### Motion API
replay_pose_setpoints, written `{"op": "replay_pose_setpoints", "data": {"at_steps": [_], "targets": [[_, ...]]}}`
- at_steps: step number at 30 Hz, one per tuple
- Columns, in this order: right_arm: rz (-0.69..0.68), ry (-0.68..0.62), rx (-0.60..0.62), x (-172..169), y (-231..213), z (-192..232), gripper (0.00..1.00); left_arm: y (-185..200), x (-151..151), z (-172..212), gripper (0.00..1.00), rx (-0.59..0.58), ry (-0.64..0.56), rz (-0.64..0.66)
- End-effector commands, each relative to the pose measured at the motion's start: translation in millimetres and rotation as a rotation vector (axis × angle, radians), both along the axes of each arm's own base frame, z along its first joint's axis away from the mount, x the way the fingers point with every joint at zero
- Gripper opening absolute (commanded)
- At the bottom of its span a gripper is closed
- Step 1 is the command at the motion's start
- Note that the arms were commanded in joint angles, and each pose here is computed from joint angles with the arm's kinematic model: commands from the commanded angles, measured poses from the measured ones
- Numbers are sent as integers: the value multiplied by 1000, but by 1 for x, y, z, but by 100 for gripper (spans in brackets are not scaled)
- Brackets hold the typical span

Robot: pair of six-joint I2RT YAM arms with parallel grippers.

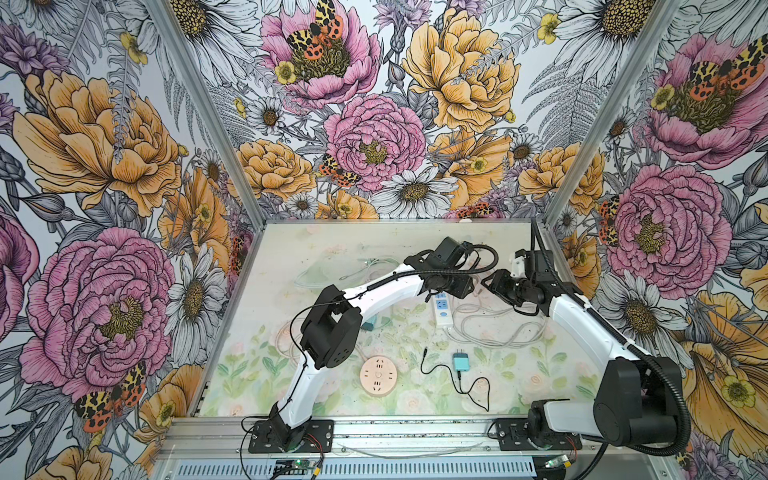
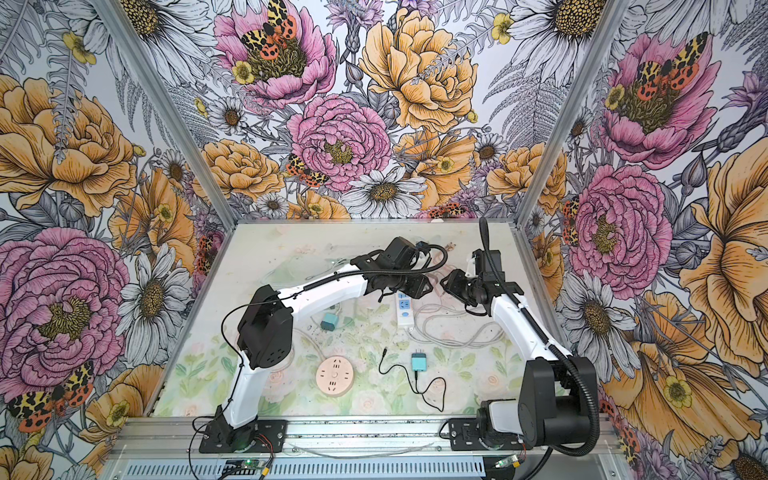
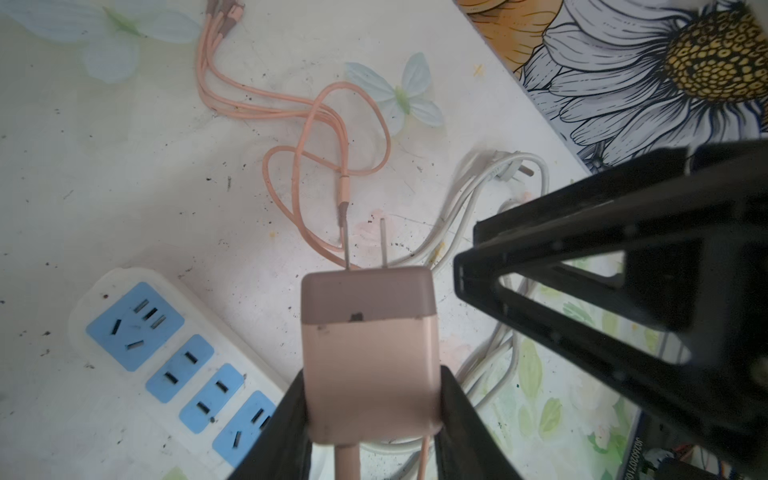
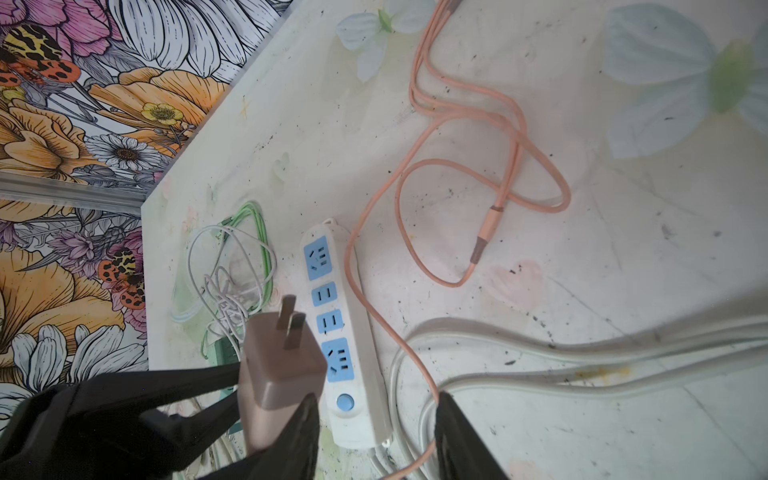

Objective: Insert the plug
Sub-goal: 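Lift the pink charger with the left gripper while the right gripper approaches it, then close the right gripper on the pink charger while the left gripper opens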

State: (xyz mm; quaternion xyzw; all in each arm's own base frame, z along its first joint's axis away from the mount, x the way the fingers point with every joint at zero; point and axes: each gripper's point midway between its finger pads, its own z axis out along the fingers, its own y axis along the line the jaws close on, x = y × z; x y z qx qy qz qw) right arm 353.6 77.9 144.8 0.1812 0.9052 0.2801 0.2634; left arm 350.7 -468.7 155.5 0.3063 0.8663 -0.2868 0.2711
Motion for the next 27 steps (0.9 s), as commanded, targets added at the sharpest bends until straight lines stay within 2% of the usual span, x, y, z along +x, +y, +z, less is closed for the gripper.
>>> {"op": "replay_pose_setpoints", "data": {"at_steps": [1,6,13,21,27], "targets": [[31,-47,32,5,10,10,47,-4,-6,24,33,-70,-19,-30],[66,-64,58,6,18,13,49,-5,-17,20,33,-68,-13,-79],[152,-103,116,2,33,27,50,5,-25,21,32,-38,-63,-143],[204,-53,178,-11,44,14,51,26,-32,35,32,-40,-95,-251],[252,-52,219,-19,52,16,52,28,-48,37,31,-53,-101,-355]]}}
